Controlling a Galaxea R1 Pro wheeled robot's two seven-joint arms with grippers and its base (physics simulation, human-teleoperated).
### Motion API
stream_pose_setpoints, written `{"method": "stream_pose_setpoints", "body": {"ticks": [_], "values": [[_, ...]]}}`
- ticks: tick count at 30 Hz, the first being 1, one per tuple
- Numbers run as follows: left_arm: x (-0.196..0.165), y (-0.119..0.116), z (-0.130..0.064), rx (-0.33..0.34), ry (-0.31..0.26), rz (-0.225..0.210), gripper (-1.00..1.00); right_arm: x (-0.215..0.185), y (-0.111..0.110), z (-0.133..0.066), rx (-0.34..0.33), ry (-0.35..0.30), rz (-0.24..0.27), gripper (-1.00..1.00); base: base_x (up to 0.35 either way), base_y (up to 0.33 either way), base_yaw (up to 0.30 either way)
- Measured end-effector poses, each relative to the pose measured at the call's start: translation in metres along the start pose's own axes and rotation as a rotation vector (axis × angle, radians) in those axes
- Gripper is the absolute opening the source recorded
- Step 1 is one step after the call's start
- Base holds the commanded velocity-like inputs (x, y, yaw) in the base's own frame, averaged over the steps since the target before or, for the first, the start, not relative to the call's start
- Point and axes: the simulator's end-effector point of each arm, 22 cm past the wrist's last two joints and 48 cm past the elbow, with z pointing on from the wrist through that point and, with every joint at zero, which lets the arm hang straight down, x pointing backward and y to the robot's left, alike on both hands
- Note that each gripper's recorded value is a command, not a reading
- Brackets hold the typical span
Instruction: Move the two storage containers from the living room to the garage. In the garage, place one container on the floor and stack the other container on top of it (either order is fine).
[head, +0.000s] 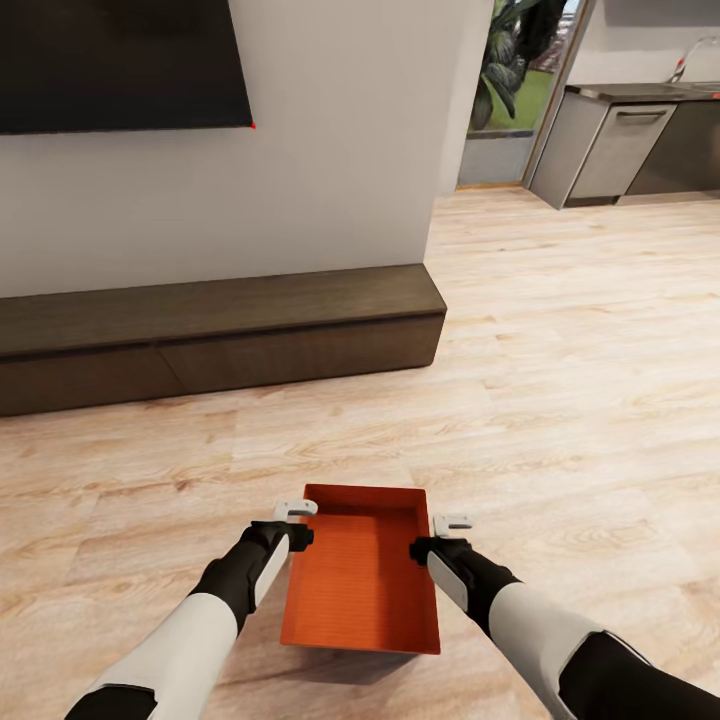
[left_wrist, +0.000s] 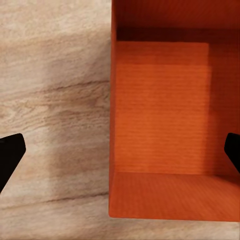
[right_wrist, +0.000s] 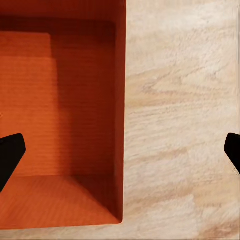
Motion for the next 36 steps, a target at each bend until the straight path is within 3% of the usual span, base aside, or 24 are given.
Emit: {"method": "stream_pose_setpoints", "body": {"ticks": [15, 36], "values": [[0.009, 0.001, 0.003, 0.000, 0.020, -0.002, 1.00, 0.001, 0.001, 0.001, 0.000, 0.002, 0.005, 1.00, 0.000, 0.000, 0.000], [0.029, 0.000, 0.039, -0.001, 0.030, -0.001, 1.00, 0.017, 0.008, 0.036, -0.004, 0.001, 0.001, 1.00, 0.000, 0.000, 0.000]]}}
